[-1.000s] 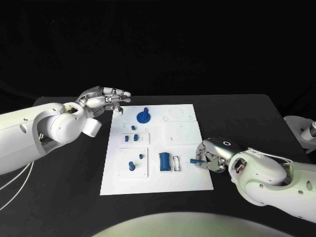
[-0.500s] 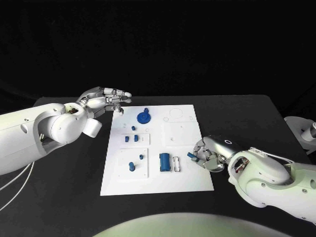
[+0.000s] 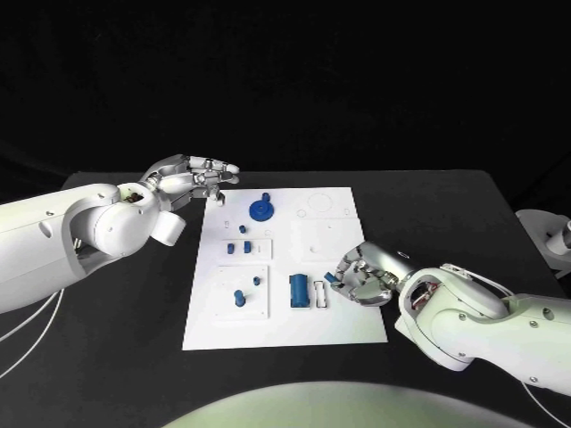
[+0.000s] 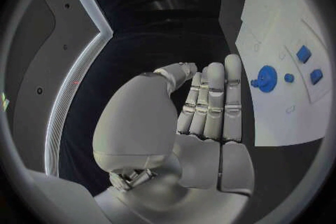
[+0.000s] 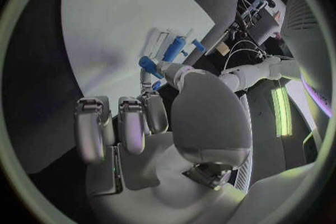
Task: Assemble the parts on the task board
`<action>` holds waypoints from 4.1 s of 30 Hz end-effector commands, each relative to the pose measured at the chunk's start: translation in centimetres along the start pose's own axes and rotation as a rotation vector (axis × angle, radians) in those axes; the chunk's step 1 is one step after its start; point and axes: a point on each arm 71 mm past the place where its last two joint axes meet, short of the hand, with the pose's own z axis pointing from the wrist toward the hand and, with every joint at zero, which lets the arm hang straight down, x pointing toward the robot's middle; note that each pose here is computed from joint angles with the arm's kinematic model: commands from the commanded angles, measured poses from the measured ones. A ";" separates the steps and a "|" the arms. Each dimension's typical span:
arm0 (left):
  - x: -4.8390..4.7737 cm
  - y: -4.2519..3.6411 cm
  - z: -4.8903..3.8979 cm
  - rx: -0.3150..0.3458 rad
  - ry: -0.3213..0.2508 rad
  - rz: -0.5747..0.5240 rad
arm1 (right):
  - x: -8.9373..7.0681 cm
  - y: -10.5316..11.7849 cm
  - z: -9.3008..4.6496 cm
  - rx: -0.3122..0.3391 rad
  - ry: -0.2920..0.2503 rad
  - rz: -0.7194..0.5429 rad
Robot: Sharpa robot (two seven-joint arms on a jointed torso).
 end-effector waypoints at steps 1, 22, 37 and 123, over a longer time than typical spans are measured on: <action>0.30 -0.09 0.06 0.004 0.019 -0.007 | 0.9 -0.1 0.2 0.032 0.074 0.052; 0.65 -0.10 0.27 0.002 0.033 -0.008 | 2.3 0.3 1.5 0.066 0.122 0.035; 0.67 -0.09 0.23 -0.001 0.036 -0.008 | 2.3 0.3 1.8 0.058 0.116 0.016; 0.38 -0.01 0.13 -0.008 0.033 -0.005 | 1.8 -0.3 1.2 -0.013 0.114 -0.049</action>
